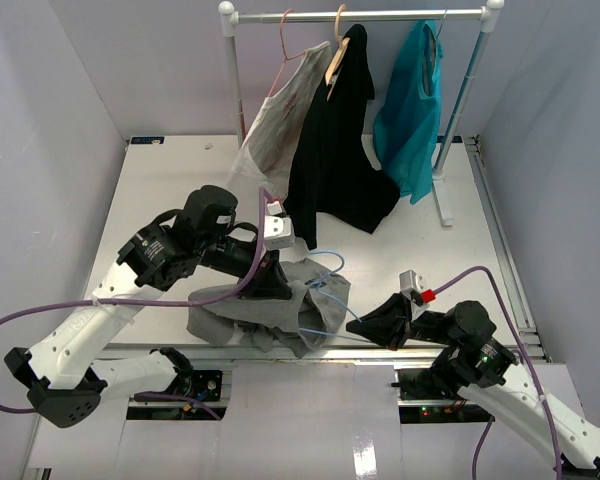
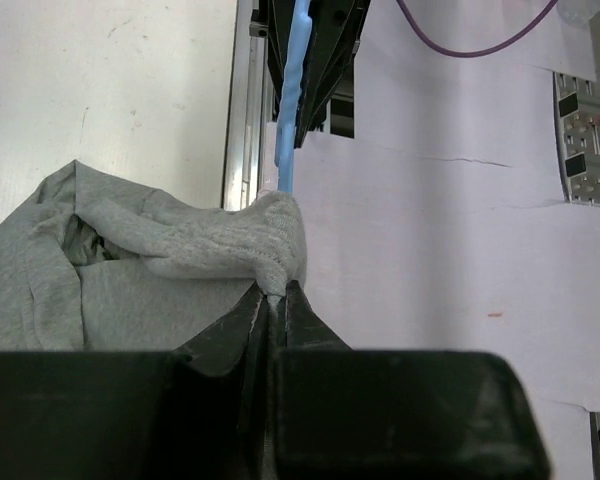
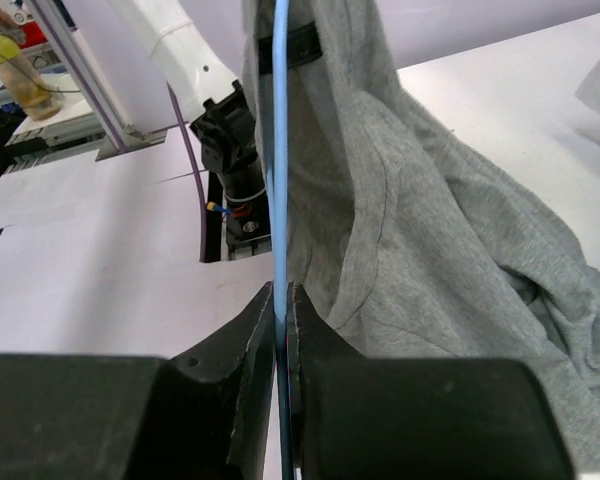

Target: Place the t-shirt on the hanger

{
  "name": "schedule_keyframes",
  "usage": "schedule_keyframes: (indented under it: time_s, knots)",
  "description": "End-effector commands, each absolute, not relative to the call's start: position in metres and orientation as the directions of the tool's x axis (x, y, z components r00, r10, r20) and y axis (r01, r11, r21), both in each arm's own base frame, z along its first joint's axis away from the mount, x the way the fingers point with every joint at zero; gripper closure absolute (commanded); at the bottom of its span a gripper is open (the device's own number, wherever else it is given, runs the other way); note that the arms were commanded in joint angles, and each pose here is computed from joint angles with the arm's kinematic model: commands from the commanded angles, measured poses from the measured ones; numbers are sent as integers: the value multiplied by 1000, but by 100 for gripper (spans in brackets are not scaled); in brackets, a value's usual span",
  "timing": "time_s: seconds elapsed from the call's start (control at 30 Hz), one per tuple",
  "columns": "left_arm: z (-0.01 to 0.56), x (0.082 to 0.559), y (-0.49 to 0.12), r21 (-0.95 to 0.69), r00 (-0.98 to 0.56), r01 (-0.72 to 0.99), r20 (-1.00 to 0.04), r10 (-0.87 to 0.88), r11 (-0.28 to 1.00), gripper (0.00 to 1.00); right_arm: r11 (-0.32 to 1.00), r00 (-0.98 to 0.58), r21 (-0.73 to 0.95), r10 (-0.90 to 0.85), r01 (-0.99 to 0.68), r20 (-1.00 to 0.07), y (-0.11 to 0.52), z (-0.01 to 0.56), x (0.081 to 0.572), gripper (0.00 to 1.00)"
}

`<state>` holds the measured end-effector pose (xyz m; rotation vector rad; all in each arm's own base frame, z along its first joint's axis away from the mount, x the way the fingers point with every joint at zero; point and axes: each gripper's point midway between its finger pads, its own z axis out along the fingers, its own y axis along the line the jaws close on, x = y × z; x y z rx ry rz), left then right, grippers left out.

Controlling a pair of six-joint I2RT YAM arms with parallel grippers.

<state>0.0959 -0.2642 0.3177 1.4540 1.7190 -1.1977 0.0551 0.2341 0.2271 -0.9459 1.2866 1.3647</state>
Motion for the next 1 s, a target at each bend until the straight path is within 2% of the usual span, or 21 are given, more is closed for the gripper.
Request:
schedule_keyframes:
  time_s: [0.0,0.07,0.13,0.27,0.37,0.57,0.73,0.97]
  knots:
    - [335,92,-266,-265,-258,964,-901,348,29,100,189,-121,171,247,-967,-961,224,270,75,72]
    - [335,102,-263,-235,-256,966,-909,328,104,100,272,-147,218,257,-937,-955,220,270,90,58]
    - [332,108,-260,-233,-272,960,-909,316,155,100,337,-157,245,266,-909,-951,216,273,102,48]
    - [332,114,-258,-219,-270,955,-921,282,201,100,407,-166,267,267,-873,-949,211,280,114,40]
    - [322,121,-256,-250,-321,930,-908,269,268,100,494,-165,306,309,-814,-937,201,287,131,27]
    - [306,143,-242,-222,-353,875,-900,254,430,100,614,-132,334,350,-715,-927,181,300,152,15]
    - [306,157,-235,-233,-376,818,-908,183,527,100,597,-169,356,347,-719,-922,190,302,153,15]
    - [299,173,-227,-256,-398,736,-912,94,627,100,545,-298,404,276,-735,-914,228,283,161,29]
